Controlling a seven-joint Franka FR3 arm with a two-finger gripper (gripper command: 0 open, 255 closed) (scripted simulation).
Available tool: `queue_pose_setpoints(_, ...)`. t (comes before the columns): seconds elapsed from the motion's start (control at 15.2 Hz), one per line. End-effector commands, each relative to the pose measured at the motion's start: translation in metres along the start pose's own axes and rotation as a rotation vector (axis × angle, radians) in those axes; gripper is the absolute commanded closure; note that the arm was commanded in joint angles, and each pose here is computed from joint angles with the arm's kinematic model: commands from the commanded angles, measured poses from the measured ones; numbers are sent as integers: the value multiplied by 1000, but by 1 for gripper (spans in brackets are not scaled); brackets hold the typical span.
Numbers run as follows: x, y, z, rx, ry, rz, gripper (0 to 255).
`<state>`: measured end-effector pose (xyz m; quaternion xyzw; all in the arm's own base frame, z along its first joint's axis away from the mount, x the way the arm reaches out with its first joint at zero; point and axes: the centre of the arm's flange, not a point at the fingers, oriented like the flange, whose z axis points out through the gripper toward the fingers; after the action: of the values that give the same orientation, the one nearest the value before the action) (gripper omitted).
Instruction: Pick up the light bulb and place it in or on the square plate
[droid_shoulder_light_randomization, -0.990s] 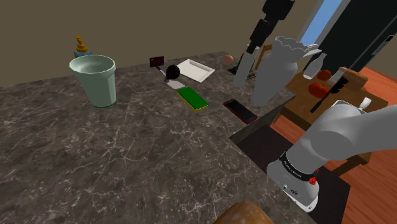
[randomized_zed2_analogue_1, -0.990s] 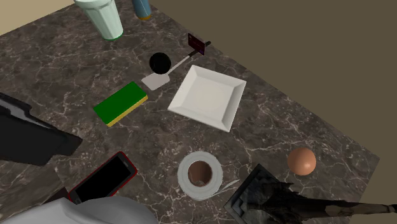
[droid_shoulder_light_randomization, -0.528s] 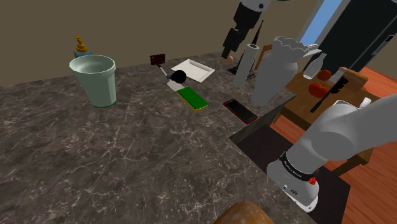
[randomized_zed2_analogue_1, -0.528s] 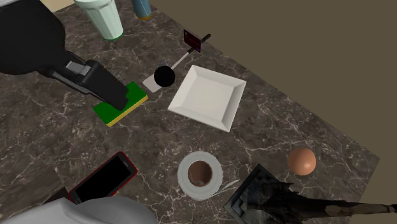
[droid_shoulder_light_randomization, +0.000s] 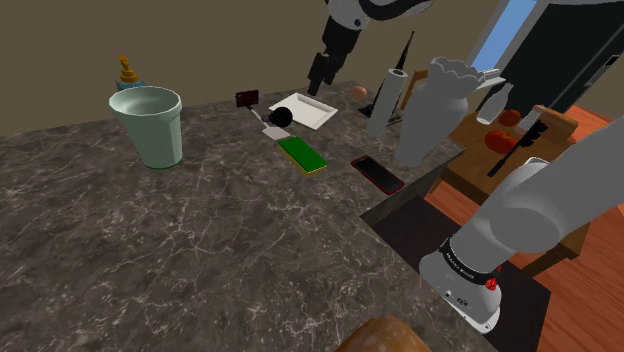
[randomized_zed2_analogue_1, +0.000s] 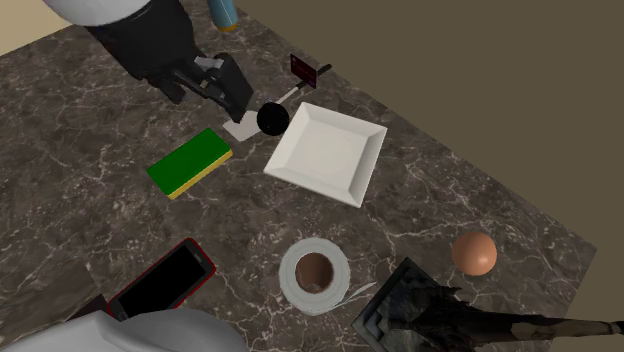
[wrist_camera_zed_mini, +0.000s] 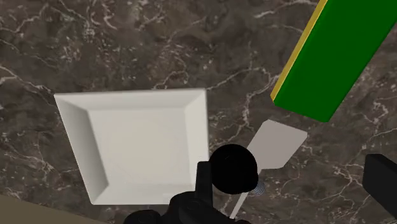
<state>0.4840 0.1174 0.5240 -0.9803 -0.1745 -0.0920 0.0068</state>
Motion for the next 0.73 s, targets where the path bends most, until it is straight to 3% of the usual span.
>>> queue_pose_setpoints(0.0,21,-5,16,6,10,-17,0)
queue_pose_setpoints(0.66,120,-32,85,31,48,-101,0)
